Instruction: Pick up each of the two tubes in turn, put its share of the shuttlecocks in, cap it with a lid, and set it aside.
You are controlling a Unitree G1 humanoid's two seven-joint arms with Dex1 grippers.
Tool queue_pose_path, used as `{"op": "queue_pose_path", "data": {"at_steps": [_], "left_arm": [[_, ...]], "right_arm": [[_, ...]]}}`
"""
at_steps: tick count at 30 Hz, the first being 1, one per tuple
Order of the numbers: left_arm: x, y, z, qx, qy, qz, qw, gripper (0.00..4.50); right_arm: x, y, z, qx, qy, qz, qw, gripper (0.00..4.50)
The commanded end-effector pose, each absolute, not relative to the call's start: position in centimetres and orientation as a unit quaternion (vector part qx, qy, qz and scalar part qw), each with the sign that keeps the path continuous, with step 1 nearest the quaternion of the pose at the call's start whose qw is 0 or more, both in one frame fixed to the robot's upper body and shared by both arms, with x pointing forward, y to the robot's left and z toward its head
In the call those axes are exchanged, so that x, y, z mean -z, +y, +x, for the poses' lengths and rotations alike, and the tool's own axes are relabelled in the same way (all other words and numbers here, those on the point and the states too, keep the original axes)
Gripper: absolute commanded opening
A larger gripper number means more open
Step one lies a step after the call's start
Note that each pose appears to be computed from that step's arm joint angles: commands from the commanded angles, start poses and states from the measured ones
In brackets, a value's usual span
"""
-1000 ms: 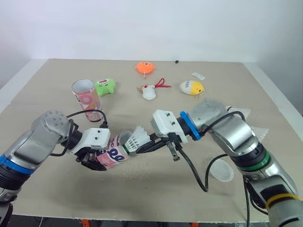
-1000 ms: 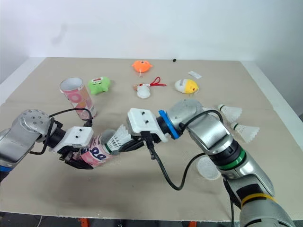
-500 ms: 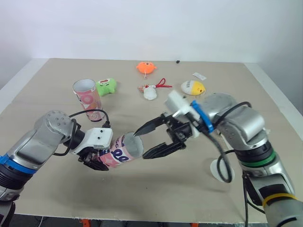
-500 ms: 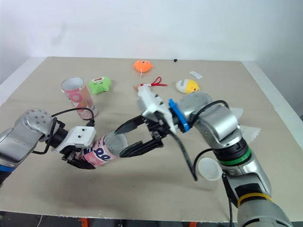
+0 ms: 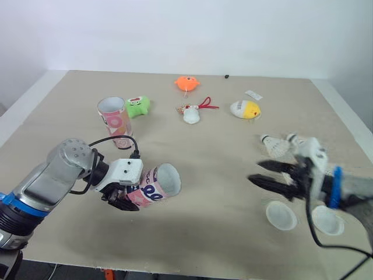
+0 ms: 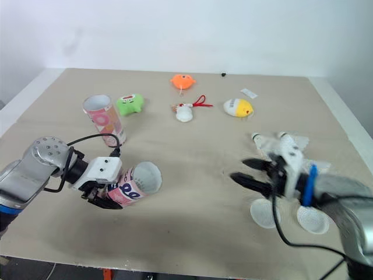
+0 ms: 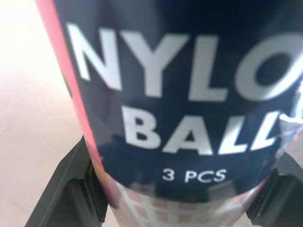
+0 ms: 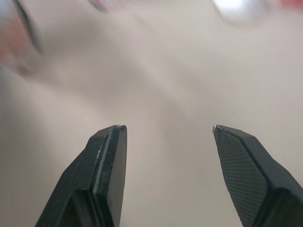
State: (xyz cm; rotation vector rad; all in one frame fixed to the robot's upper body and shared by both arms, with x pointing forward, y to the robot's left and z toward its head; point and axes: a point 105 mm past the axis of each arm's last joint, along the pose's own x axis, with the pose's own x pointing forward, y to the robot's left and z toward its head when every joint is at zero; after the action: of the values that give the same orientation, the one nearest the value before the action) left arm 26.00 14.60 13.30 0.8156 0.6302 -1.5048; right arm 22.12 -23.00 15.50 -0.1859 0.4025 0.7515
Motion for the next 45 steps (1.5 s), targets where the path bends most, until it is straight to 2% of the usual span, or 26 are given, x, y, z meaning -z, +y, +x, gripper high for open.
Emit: {"op": "queue_pose_path", "data": {"at_steps": [1, 4, 10, 17, 28, 29, 30, 32, 35, 38, 43, 45], "left_arm": [[-12.2, 13.8, 25.9, 0.674, 0.276, 0.345, 0.592, 3.07], [-12.2, 13.7, 26.2, 0.677, 0.273, 0.349, 0.587, 3.07], [-12.1, 13.6, 26.4, 0.679, 0.272, 0.353, 0.584, 3.07], [-12.0, 14.0, 26.1, 0.675, 0.277, 0.351, 0.586, 3.07], [-12.1, 14.3, 26.0, 0.670, 0.278, 0.351, 0.592, 3.07], [-12.1, 14.3, 26.0, 0.670, 0.279, 0.350, 0.593, 3.07], [-12.1, 14.4, 26.0, 0.669, 0.279, 0.351, 0.593, 3.07], [-12.1, 14.4, 25.9, 0.669, 0.279, 0.350, 0.593, 3.07], [-12.1, 14.4, 25.9, 0.668, 0.279, 0.350, 0.594, 3.07], [-12.0, 14.4, 25.8, 0.668, 0.280, 0.349, 0.595, 3.07], [-12.1, 14.4, 25.8, 0.667, 0.280, 0.350, 0.595, 3.07], [-12.1, 14.4, 25.9, 0.667, 0.280, 0.350, 0.595, 3.07]], "right_arm": [[-17.1, -23.8, 19.2, -0.371, 0.176, -0.098, 0.906, 3.13], [-15.6, -26.4, 19.4, -0.314, 0.203, -0.102, 0.922, 3.13], [-13.0, -29.9, 22.6, -0.217, 0.219, -0.092, 0.947, 3.13], [-12.4, -31.1, 24.5, -0.196, 0.215, -0.082, 0.953, 3.13], [-11.7, -29.9, 27.2, -0.208, 0.209, -0.086, 0.952, 3.13], [-11.8, -30.0, 27.3, -0.208, 0.208, -0.086, 0.952, 2.63], [-11.8, -30.0, 27.2, -0.209, 0.206, -0.086, 0.952, 2.42], [-12.0, -30.0, 27.0, -0.212, 0.204, -0.086, 0.952, 1.56], [-12.5, -30.0, 26.5, -0.221, 0.197, -0.092, 0.951, 0.03], [-14.4, -29.5, 25.9, -0.249, 0.175, -0.100, 0.947, 0.03], [-19.1, -23.0, 22.9, -0.430, 0.110, -0.134, 0.886, 0.03], [-20.7, -19.5, 22.1, -0.501, 0.090, -0.174, 0.843, 0.03]]}}
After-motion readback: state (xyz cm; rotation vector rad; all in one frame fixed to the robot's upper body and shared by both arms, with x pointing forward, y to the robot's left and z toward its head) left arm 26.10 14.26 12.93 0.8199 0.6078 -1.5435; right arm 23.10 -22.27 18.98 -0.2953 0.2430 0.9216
